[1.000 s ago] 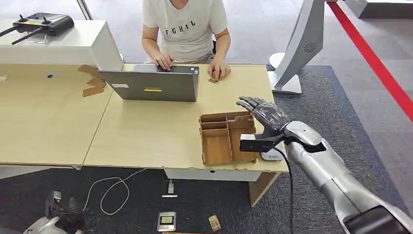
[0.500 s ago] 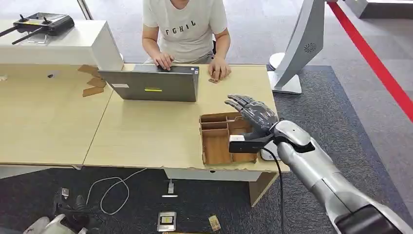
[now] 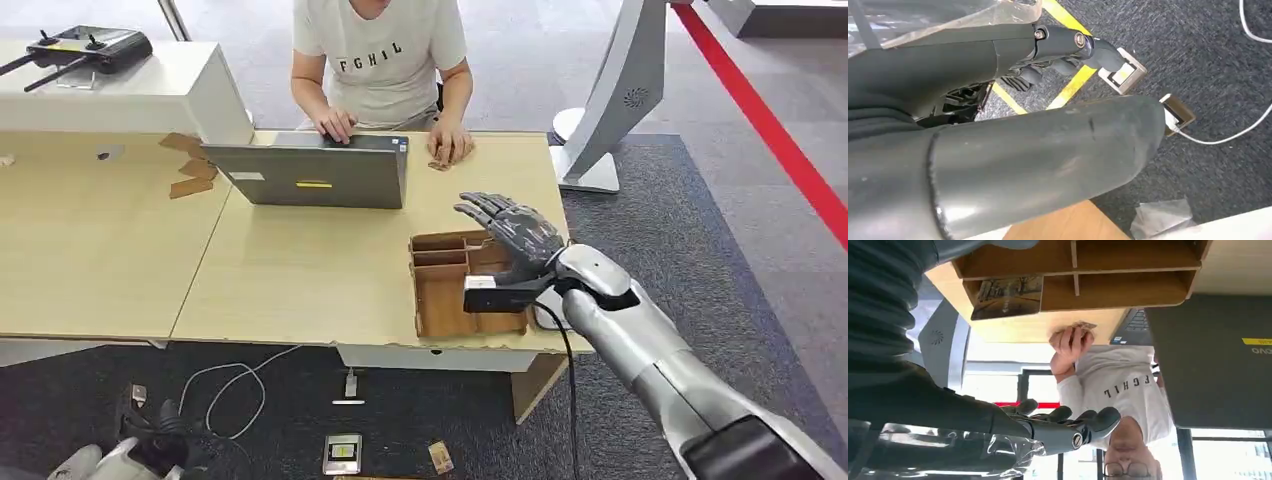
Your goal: Pass the card to the sensor for recognition and then transmit it.
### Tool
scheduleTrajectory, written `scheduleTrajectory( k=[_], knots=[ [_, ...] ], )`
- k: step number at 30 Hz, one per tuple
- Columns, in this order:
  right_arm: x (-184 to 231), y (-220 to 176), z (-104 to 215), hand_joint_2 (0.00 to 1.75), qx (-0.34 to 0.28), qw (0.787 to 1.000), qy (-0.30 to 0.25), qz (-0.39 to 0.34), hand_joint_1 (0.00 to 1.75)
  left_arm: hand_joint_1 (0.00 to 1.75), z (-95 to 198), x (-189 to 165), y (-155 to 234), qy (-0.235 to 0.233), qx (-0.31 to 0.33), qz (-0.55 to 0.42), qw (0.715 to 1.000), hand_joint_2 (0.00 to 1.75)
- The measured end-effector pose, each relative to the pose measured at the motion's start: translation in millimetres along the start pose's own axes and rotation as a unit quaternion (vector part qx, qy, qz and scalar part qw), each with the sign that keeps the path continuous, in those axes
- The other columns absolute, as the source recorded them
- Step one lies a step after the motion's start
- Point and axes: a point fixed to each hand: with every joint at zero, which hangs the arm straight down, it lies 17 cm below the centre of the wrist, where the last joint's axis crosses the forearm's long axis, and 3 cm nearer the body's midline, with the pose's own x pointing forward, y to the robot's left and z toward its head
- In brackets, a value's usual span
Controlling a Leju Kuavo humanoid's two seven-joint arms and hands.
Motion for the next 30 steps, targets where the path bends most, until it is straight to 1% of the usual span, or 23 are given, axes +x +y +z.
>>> scheduleTrajectory(
  k=[7, 16, 22, 30],
  knots=[
    [6.0, -13.9, -20.7, 1.75, -0.002, 1.000, -0.009, 0.009, 0.00, 0.00, 0.3, -1.7, -6.1, -0.007, 0.000, -0.003, 1.000, 0.00],
    [-7.5, -29.9, -36.2, 1.75, 0.007, 1.000, 0.013, 0.020, 0.00, 0.00, 0.6, -0.6, -11.2, -0.021, -0.001, -0.003, 1.000, 0.00],
    [-21.4, -13.8, -30.2, 1.75, 0.036, 0.999, 0.034, 0.021, 0.00, 0.00, 0.9, -0.7, -13.3, -0.022, 0.001, 0.000, 1.000, 0.00],
    [-46.0, 7.9, -11.9, 1.75, 0.075, 0.995, 0.066, 0.013, 0.00, 0.00, 0.8, 1.0, -11.4, -0.023, 0.003, 0.009, 1.000, 0.00]
  ],
)
